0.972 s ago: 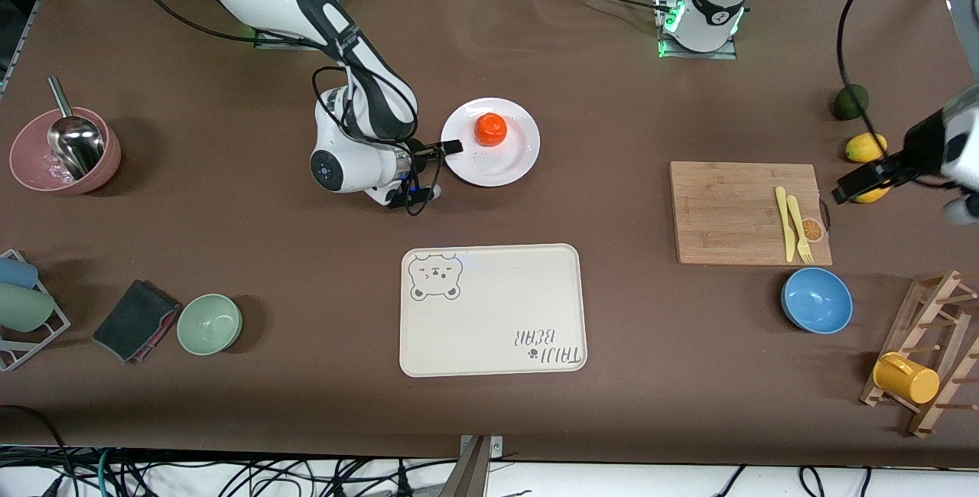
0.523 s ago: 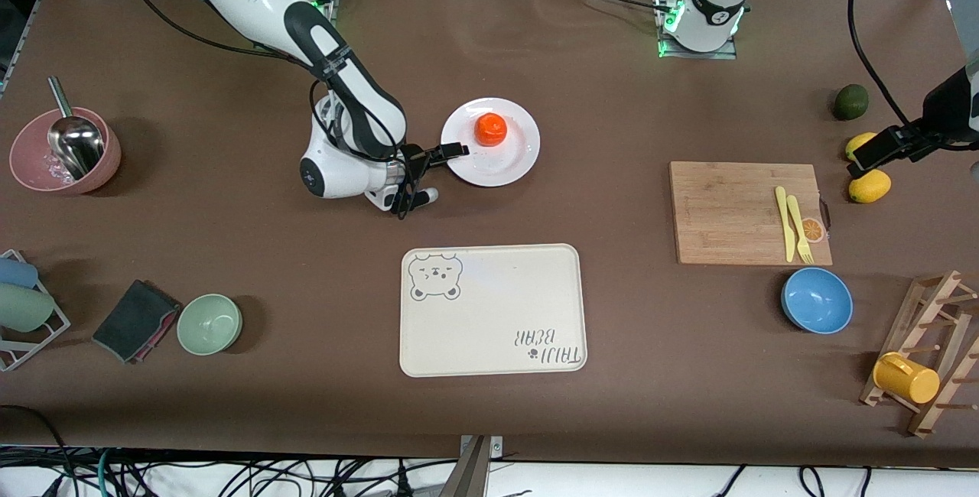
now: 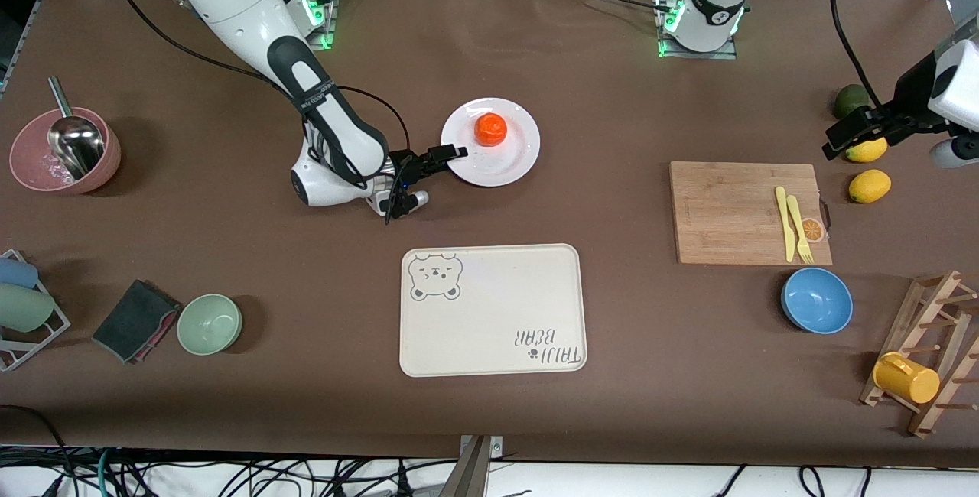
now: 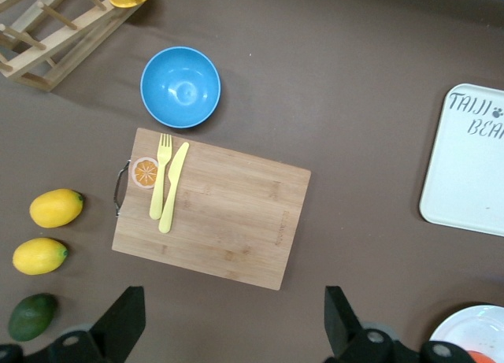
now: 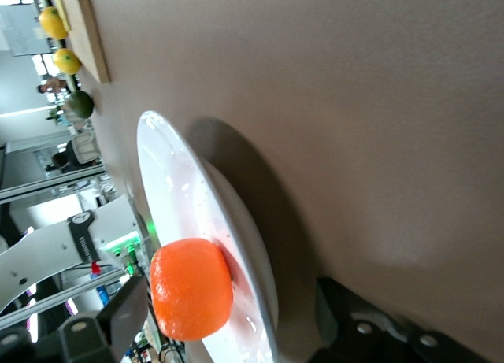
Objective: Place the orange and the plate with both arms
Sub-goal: 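Grasp the white plate rim with the right gripper and lift it, then lower the plate onto the bear tray and open the right gripper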
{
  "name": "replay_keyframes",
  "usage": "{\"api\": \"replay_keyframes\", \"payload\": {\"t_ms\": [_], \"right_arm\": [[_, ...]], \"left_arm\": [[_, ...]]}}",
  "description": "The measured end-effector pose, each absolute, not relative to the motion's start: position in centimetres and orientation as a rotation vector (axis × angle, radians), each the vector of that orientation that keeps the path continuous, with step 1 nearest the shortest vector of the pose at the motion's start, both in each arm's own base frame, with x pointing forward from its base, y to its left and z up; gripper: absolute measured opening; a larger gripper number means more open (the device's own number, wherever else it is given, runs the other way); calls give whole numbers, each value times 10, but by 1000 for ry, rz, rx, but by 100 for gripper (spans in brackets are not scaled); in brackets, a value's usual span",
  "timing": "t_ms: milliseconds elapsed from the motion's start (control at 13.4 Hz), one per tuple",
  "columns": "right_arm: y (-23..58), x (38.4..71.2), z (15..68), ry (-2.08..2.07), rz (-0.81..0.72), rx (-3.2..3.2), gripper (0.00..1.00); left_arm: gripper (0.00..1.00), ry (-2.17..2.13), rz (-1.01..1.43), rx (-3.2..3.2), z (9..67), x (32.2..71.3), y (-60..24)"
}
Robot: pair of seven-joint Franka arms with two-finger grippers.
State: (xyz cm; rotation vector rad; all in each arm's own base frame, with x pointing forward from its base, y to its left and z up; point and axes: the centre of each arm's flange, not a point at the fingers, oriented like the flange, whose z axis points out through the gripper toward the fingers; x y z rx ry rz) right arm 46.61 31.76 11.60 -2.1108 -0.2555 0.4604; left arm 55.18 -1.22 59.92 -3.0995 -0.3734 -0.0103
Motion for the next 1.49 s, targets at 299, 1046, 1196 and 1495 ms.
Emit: {"api": "replay_keyframes", "payload": {"t_ms": [299,1046,1196,1495], "right_arm": [[317,463,109,-351,421,-2082,58],[308,461,95,-413,393,-2045,4],[304,469,98,-404,378,-2040,4],[288,515,125,-384,320,-2011,4]], "left_arm": [[100,-238,14,-3042,595,548,-41],[100,-48,133,-3048,595,552,-24],[100,-50,147,-3049,591,556,-22],[100,-121,159,-3058,586,559,-27]]}}
